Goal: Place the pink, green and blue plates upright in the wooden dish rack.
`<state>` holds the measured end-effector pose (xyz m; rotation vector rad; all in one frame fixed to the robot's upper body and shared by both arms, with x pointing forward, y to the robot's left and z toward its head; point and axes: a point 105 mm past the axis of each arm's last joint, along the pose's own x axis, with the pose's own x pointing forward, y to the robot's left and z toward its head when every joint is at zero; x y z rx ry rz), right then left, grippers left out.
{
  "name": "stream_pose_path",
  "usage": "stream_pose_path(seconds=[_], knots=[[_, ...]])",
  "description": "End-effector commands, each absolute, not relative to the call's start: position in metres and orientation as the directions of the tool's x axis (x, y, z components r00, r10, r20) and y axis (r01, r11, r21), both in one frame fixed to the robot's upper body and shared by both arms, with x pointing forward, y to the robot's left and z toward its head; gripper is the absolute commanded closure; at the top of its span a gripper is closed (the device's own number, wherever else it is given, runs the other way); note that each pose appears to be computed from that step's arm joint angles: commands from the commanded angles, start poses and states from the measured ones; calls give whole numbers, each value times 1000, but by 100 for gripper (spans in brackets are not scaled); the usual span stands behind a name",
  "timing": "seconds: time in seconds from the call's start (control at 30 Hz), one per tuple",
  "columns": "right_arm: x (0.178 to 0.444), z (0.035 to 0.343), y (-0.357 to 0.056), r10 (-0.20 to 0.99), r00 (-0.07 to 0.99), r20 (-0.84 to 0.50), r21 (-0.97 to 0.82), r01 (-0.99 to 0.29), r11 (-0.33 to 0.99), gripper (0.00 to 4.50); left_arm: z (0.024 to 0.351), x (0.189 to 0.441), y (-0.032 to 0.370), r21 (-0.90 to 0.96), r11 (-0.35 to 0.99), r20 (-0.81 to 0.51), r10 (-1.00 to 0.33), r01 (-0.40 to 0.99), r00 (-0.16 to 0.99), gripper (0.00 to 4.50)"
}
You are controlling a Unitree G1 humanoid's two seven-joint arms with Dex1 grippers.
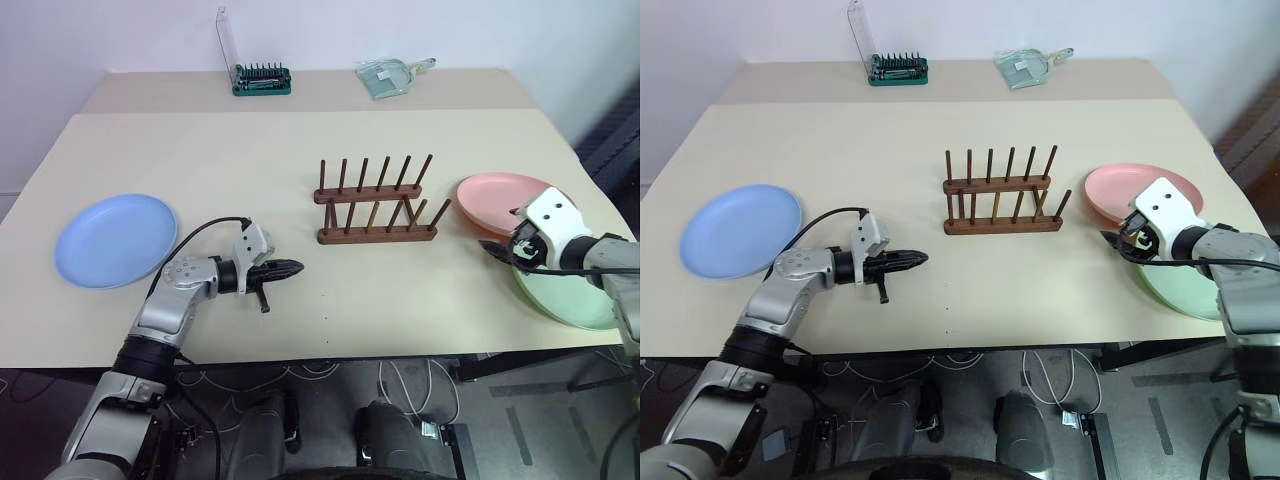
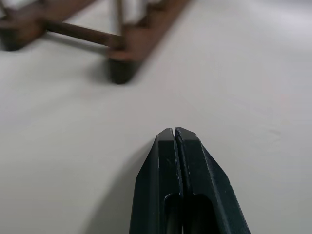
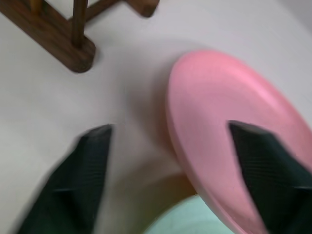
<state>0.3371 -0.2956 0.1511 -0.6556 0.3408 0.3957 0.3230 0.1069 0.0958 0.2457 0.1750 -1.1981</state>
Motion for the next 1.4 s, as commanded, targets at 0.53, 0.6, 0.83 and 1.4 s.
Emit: stream_pose_path(seconds=[0.53, 0.6, 0.83, 1.4], knots=[[381, 145, -316, 146, 881, -450, -592, -417, 689, 446, 134, 313, 87, 160, 319, -131, -931, 934, 341, 450], [380, 147, -315, 147, 884, -445, -605, -417, 679, 446, 132, 313, 87, 159, 319, -133, -931, 934, 340, 450], [370, 167, -312, 131, 921, -367, -672, -360, 647, 446, 120, 315, 85, 166, 304, -142, -934, 938, 328, 450], [312, 333, -200, 583, 752, 306, -445, -429, 786, 446, 141, 342, 113, 187, 430, -9, -898, 883, 440, 450]])
